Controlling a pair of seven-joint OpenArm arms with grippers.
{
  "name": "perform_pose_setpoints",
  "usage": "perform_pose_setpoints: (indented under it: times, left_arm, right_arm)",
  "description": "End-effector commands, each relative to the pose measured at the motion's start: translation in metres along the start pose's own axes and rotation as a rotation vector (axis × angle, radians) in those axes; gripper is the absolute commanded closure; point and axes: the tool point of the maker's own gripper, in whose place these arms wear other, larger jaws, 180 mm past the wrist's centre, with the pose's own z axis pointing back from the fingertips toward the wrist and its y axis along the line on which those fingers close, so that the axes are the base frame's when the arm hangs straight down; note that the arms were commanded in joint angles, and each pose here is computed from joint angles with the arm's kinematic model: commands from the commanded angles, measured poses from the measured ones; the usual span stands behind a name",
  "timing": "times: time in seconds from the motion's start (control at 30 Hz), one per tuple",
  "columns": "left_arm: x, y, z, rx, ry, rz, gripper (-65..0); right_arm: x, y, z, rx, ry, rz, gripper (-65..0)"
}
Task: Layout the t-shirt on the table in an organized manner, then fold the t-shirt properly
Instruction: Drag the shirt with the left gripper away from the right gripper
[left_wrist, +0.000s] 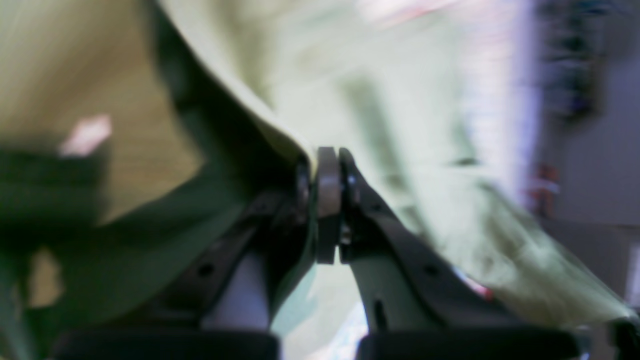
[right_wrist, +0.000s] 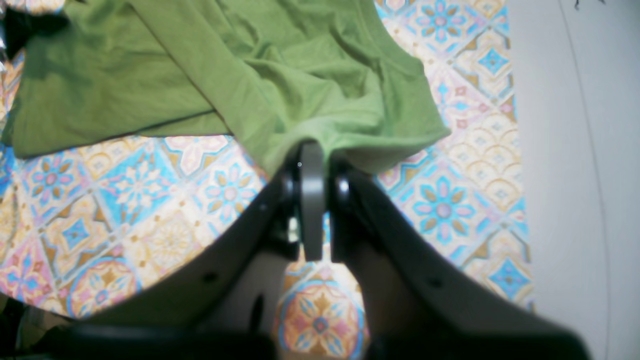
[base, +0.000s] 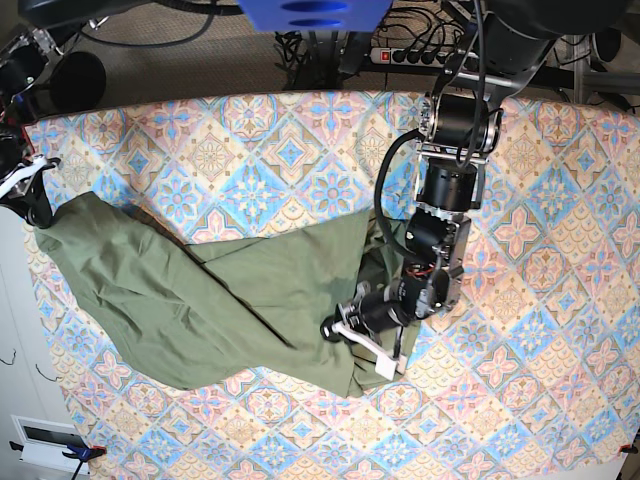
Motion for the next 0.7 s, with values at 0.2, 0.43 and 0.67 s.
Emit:
perform_pose_setpoints:
  times: [0.2,0.43,0.67]
  left_arm:
    - [0.067,-0.039,0.035,-0.158,-0.150,0.002,0.0]
    - [0.102,-0.023,0.081,-0.181,-0.204,0.010,0.0]
    - [0.135,0.009,0.125,-0.146,-0.268,0.022,0.0]
  right_arm:
    - [0.037,-0.023,0.009,-0.100,-0.098,0.043,-0.5]
    - [0.049,-0.047,-0.019,-0.106,-0.128,-0.064,-0.5]
    - [0.064,-0.079,-0.041,-0.054,-0.173,-0.210,-0.5]
